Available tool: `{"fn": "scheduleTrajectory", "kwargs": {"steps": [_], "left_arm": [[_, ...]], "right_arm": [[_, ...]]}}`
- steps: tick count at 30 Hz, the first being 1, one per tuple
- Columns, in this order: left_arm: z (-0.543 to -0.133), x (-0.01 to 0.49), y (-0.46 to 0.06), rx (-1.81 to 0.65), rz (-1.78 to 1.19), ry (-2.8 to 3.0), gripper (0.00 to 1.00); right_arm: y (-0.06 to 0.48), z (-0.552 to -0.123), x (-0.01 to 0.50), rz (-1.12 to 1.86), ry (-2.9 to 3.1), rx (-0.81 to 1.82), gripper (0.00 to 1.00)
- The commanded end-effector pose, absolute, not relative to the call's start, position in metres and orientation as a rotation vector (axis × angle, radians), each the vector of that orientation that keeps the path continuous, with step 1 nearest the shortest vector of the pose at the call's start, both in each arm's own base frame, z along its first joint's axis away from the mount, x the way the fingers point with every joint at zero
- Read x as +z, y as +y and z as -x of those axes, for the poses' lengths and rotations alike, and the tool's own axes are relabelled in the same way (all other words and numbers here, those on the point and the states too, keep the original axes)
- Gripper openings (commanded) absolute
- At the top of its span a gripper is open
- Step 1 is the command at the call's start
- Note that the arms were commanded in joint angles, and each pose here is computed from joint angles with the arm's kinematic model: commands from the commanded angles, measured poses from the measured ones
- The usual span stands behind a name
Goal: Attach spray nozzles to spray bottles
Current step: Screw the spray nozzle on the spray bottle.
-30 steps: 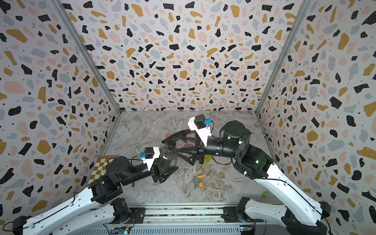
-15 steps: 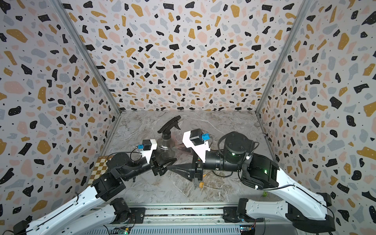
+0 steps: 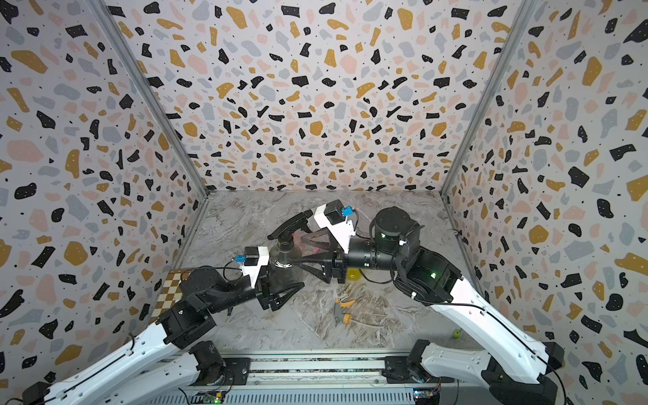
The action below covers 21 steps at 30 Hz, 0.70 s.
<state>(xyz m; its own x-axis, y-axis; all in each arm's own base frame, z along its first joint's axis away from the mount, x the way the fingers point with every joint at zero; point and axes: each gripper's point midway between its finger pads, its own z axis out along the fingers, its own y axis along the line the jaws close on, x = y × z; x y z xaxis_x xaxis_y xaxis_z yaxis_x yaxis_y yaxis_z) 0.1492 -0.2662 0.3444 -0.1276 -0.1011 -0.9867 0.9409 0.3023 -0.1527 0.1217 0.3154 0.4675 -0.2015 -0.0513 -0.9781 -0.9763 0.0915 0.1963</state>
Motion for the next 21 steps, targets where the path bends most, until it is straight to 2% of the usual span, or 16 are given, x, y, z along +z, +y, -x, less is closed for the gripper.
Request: {"fn": "scheduleTrajectory", "kwargs": {"steps": [1, 21], "left_arm": [[-0.142, 0.357, -0.266, -1.138, -0.861, 1.301, 0.0], [-0.144, 0.354, -0.269, -1.139, -0.872, 1.324, 0.0]], "right_arm": [[0.315, -0.117, 0.488, 1.082, 1.358, 1.296, 0.62], [0.328, -0.113, 0.509, 1.088, 1.305, 1.364, 0.57]]}}
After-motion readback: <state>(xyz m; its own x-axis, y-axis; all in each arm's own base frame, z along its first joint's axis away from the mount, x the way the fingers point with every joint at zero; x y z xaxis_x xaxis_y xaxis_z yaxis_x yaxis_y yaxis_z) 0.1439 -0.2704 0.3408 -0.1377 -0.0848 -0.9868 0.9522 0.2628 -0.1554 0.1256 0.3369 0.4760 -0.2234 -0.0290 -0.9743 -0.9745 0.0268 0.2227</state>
